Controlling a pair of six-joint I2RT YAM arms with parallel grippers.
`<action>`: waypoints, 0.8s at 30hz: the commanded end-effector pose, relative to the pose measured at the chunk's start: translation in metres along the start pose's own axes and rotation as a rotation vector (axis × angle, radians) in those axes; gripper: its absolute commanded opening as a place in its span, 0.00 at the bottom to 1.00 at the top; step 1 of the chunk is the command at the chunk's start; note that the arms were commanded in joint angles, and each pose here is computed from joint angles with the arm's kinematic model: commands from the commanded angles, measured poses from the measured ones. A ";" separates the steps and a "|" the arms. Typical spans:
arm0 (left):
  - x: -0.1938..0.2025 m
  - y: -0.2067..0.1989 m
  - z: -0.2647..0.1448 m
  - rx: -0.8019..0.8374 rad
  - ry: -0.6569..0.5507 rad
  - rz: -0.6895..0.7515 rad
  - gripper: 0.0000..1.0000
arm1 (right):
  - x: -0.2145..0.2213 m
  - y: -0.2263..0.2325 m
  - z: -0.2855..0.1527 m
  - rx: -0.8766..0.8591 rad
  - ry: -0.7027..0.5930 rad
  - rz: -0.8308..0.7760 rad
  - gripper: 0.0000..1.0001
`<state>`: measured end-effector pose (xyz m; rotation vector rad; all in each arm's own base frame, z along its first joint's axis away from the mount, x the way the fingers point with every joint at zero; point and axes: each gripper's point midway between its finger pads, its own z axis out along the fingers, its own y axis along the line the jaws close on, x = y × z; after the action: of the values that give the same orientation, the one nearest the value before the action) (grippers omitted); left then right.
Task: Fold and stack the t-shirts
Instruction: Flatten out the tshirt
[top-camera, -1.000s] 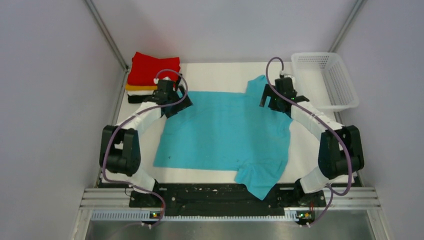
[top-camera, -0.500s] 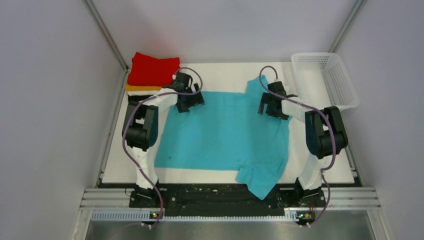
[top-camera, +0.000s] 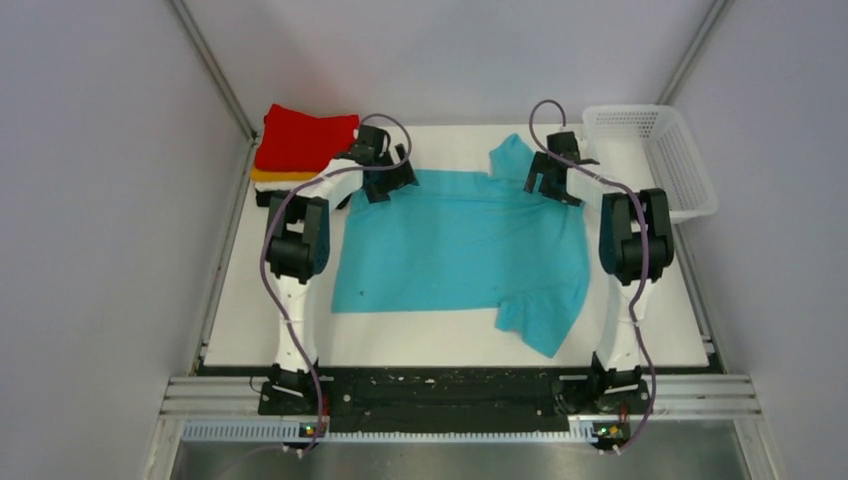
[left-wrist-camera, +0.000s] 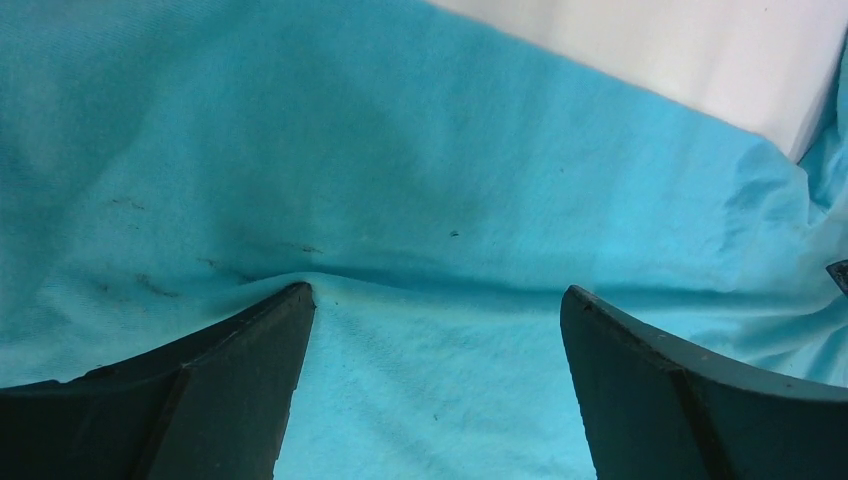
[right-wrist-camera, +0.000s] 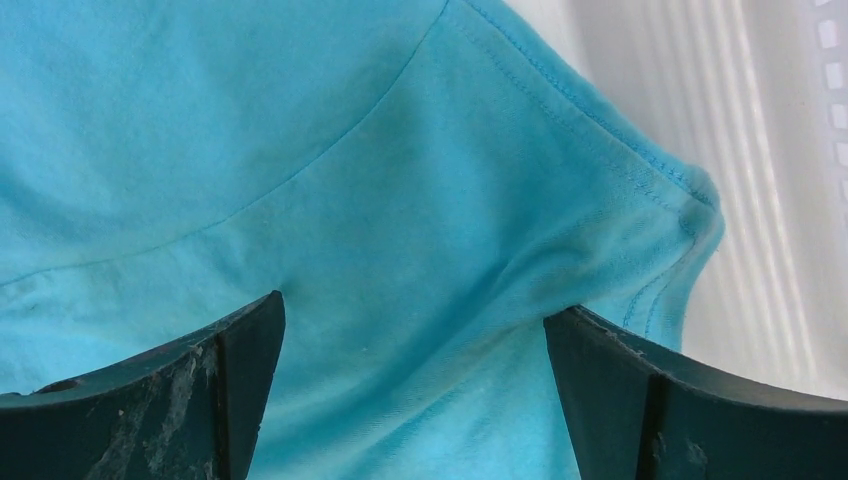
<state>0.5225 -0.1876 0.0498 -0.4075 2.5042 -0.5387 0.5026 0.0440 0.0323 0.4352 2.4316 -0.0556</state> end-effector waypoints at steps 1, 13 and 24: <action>0.008 0.007 -0.009 -0.014 0.036 0.003 0.99 | -0.008 0.008 -0.009 -0.040 0.008 -0.039 0.99; 0.042 0.023 -0.180 -0.027 -0.186 0.014 0.99 | 0.018 0.021 -0.162 -0.117 -0.145 -0.159 0.99; 0.181 0.183 -0.232 -0.353 -0.306 -0.278 0.96 | 0.190 -0.009 -0.228 -0.197 -0.004 -0.182 0.99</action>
<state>0.2501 -0.0646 0.1076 -0.6930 2.2923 -0.2727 0.2589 0.1309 0.1075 0.0259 2.3982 0.0802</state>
